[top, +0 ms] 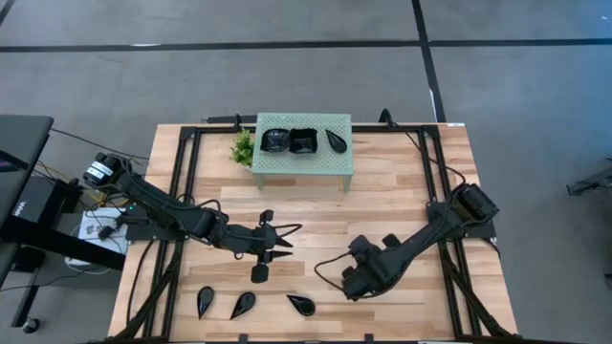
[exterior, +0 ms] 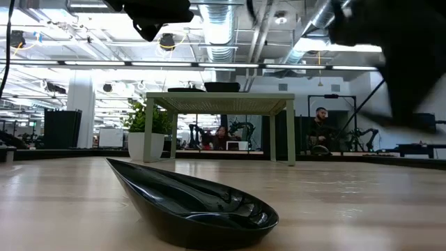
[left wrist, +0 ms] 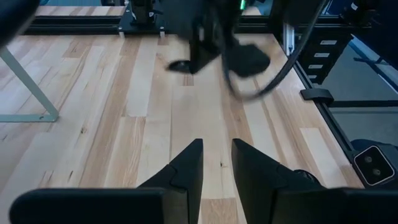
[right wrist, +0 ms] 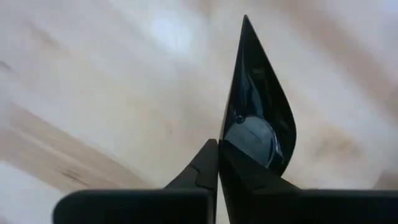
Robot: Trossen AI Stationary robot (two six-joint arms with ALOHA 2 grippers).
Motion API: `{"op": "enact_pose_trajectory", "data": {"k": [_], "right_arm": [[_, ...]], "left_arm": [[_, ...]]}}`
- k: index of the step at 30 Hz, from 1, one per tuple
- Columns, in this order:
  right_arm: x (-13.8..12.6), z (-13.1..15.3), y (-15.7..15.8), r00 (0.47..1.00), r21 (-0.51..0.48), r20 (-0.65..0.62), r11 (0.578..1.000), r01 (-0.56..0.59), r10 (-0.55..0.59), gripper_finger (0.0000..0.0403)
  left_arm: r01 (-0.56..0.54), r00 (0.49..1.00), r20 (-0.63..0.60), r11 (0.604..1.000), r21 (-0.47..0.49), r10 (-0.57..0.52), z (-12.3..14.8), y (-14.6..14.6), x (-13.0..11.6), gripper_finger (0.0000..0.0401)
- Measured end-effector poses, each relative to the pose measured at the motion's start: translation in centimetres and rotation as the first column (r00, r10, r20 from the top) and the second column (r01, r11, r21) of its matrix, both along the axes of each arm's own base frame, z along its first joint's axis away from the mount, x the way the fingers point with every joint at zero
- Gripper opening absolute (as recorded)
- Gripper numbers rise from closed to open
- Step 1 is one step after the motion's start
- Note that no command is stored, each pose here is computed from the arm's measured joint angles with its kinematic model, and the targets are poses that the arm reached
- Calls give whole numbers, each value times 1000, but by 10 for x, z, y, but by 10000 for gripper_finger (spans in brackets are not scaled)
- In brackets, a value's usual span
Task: Pick & Place Mini shaped plates
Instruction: Stack the drop-shaped plate on top of the other drop-shaped plate on the shelf
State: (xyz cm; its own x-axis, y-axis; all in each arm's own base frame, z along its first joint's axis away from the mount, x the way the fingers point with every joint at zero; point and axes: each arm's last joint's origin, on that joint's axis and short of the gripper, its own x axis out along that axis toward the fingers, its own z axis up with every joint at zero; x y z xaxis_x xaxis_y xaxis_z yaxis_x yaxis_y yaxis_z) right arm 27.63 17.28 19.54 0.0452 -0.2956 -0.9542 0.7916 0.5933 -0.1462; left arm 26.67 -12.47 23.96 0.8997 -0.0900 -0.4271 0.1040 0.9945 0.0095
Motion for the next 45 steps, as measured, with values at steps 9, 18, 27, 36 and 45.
{"op": "enact_pose_trajectory", "data": {"k": [9, 18, 27, 36, 45], "right_arm": [[6, 108, -63, 942, -410, 320, 911, 44, 99, 2], [44, 138, -180, 942, -513, 275, 858, -23, 190, 2], [64, 112, -249, 966, -423, 228, 906, -14, 122, 3], [66, 104, -260, 971, -376, 215, 927, -19, 107, 8], [66, 100, -267, 975, -374, 203, 927, -6, 88, 44]], "left_arm": [[0, 1000, 3, 1000, -2, 0, 0, 0, 0, 85], [0, 1000, 3, 1000, -2, 0, 0, 0, 0, 85], [-1, 1000, 3, 1000, -6, 1, 0, 0, 0, 85], [-7, 1000, 3, 1000, -17, 7, 0, 0, 0, 85], [-8, 1000, 8, 1000, -23, 8, 1, 0, 0, 85]]}}
